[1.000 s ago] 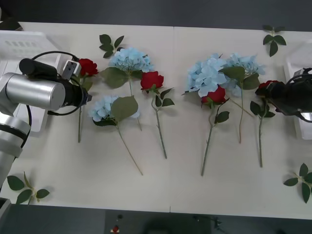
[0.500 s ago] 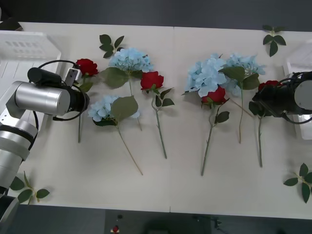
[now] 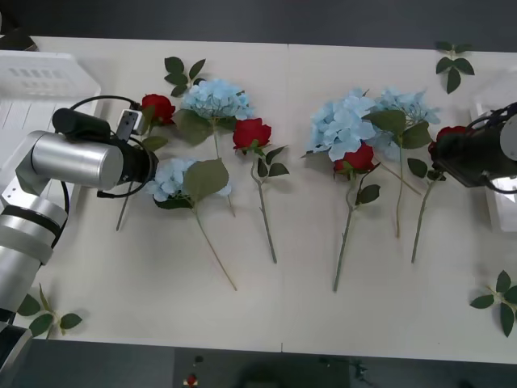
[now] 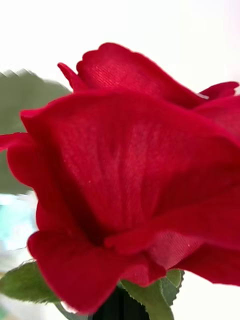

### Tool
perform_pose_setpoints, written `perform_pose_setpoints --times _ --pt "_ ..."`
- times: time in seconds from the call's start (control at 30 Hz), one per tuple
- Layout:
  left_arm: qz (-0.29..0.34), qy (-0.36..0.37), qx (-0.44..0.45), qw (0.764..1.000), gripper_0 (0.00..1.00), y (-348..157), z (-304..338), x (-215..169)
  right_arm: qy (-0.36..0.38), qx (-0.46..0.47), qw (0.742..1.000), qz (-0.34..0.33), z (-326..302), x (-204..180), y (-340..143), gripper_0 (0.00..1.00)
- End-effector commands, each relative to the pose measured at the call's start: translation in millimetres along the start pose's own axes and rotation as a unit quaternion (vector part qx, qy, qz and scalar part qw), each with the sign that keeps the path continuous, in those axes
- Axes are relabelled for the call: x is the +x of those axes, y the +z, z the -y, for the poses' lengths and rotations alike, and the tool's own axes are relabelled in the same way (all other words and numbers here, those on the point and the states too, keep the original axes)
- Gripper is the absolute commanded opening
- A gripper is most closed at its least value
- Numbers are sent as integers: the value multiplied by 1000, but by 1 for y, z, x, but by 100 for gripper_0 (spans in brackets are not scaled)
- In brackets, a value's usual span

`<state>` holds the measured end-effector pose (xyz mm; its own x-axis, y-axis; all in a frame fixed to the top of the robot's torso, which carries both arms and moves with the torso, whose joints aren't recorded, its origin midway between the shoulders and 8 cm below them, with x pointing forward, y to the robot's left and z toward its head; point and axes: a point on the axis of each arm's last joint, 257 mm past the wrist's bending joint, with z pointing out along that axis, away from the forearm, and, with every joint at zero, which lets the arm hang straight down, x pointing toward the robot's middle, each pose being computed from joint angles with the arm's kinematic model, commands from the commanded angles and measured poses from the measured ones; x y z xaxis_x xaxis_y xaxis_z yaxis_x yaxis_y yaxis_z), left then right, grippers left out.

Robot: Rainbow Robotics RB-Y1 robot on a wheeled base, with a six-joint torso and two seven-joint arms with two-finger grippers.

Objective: Put the red flowers into the right box and the blue flowers into the left box

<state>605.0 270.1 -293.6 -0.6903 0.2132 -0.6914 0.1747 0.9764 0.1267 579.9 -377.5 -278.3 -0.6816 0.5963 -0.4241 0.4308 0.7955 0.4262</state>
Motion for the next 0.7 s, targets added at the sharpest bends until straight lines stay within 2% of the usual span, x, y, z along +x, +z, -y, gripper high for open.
perform_pose_setpoints --times 0.03,0.2,0.3,0.4,0.6,0.7 --pt "29 -31 20 999 0 -24 18 -40 -72 -1 996 56 -28 -68 -57 0" --pt "23 -45 37 998 0 -51 25 -53 -165 23 983 80 -28 -103 -88 0" --pt "25 -45 44 998 0 -65 26 -58 -194 34 976 88 -26 -115 -99 0" --pt "30 -42 73 996 0 -99 26 -64 -263 79 955 115 -6 -147 -124 0" --pt "37 -4 121 992 0 -148 21 -57 -319 163 923 143 42 -188 -159 0" --pt "54 24 158 986 0 -168 22 -55 -316 191 918 144 68 -200 -170 0"
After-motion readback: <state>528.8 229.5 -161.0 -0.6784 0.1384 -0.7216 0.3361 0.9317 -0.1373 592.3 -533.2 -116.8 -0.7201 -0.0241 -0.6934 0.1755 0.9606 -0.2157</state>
